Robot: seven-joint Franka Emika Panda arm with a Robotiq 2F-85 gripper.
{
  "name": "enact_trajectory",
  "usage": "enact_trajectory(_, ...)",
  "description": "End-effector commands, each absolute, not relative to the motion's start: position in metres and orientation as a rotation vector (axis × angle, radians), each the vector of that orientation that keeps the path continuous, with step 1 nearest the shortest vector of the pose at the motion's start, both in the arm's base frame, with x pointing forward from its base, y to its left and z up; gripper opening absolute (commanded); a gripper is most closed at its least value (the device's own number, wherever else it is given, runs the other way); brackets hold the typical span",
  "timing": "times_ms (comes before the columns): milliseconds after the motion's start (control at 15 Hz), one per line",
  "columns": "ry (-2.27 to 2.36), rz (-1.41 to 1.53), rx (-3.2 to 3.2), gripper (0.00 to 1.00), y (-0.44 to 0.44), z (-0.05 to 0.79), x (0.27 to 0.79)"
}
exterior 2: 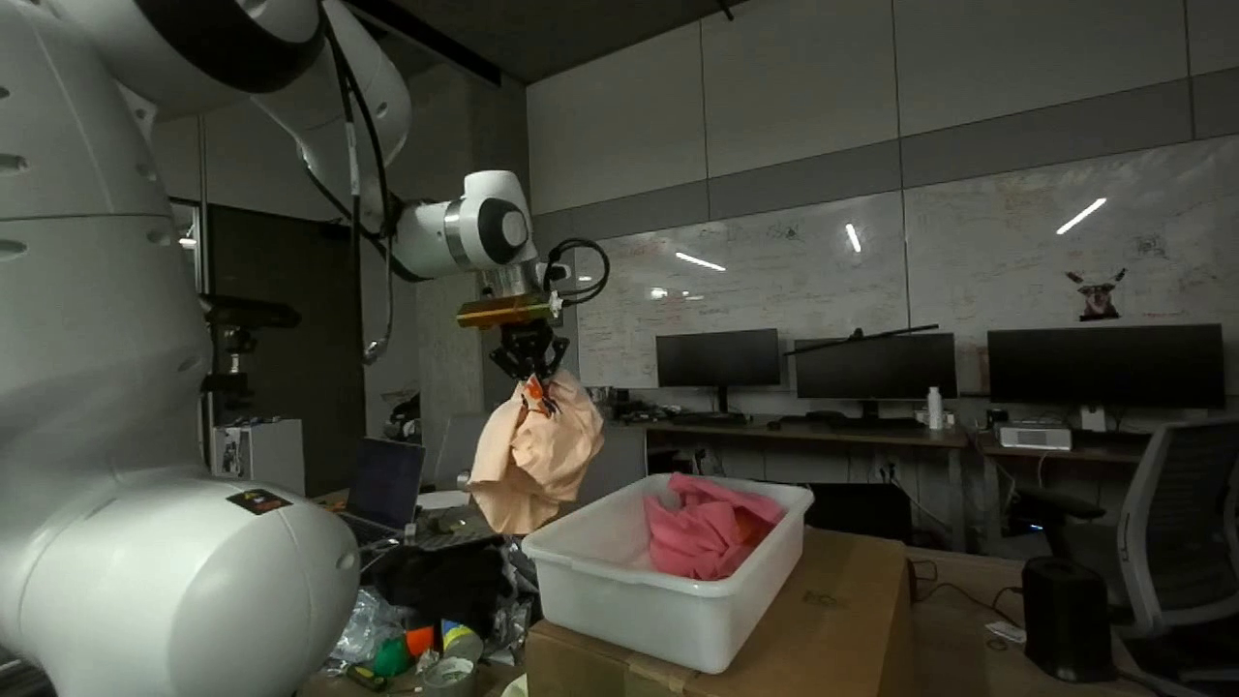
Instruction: Remove the green towel and the peach and pink shirts from the basket respectively
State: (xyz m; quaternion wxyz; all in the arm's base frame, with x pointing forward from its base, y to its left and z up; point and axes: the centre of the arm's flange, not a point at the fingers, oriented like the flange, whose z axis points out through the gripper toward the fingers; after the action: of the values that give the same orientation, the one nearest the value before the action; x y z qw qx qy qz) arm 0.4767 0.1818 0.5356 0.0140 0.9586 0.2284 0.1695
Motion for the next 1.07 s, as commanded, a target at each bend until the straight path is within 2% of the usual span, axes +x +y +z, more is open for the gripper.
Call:
enact_trajectory(0,0.953,0.355,3.040,0.07,0.172,0.548,0.479)
enact_trajectory(200,1.141,0.116,2.989,0.09,0.169,0.537,0.473)
enact_trajectory(267,1.181,0.040,2.937,0.36,0.169,0.532,0.470)
enact_trajectory(333,1.217,-0.018,2.885,0.36,0.169,0.527,0.467)
enact_trajectory(667,1.220,-0.260,2.603,0.75,0.172,0.495,0.463)
enact_trajectory(867,1.151,-0.229,2.513,0.97,0.161,0.486,0.473)
enact_trajectory(1000,1.019,-0.117,2.566,1.00,0.140,0.491,0.482)
